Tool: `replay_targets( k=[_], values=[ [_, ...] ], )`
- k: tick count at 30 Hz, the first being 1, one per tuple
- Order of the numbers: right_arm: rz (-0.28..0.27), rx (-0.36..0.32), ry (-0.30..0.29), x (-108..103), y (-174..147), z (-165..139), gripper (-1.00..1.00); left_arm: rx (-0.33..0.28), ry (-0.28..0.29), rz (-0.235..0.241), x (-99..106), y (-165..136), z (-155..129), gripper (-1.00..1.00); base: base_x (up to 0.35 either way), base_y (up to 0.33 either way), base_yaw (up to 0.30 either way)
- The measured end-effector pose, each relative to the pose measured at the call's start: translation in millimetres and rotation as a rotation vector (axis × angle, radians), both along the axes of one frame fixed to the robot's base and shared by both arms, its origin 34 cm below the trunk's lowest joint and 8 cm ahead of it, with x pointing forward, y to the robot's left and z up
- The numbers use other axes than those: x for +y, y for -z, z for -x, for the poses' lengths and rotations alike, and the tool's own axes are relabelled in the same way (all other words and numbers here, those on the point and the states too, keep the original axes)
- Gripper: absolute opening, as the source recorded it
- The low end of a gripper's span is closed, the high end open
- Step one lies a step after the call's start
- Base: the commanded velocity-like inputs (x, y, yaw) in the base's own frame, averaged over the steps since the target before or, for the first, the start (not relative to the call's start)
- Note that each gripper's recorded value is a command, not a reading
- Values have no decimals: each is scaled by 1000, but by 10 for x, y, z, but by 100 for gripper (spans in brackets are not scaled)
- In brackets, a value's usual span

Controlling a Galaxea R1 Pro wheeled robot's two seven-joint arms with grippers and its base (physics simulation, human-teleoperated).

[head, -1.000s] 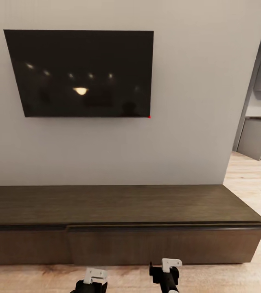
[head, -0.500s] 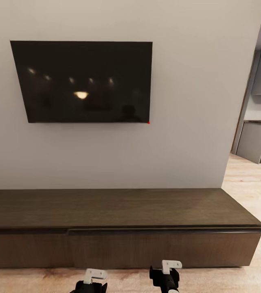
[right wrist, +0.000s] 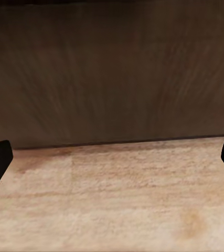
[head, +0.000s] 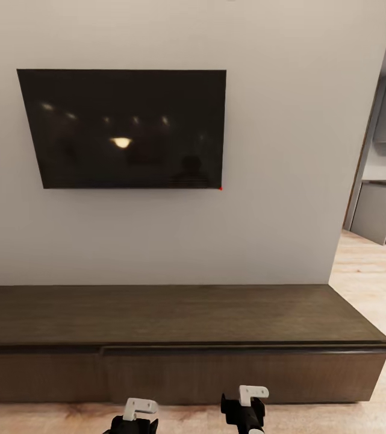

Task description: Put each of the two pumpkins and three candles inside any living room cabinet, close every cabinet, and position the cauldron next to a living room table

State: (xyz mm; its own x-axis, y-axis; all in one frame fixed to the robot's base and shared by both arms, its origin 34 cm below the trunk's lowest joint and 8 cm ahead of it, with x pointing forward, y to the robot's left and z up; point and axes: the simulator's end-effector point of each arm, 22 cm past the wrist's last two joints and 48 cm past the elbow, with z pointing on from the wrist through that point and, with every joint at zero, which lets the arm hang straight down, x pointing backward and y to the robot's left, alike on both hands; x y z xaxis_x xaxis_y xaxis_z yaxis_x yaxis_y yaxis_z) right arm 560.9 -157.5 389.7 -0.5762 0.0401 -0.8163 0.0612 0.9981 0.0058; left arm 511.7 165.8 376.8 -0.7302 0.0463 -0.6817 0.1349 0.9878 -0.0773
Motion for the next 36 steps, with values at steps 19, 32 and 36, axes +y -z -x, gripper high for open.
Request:
replay_targets(
  k=[19,32,36],
  values=[
    [-3,5,-1,21,-96,-14,100,1,-2,3,13,-111,-29,100,-83,47,270],
    [-12,3,-8,111,-114,-10,100,0,-3,1,20,-113,-30,100,-72,265,135],
    [-14,2,-8,118,-116,-10,100,-1,-3,2,18,-115,-31,100,-1,259,49]
  ],
)
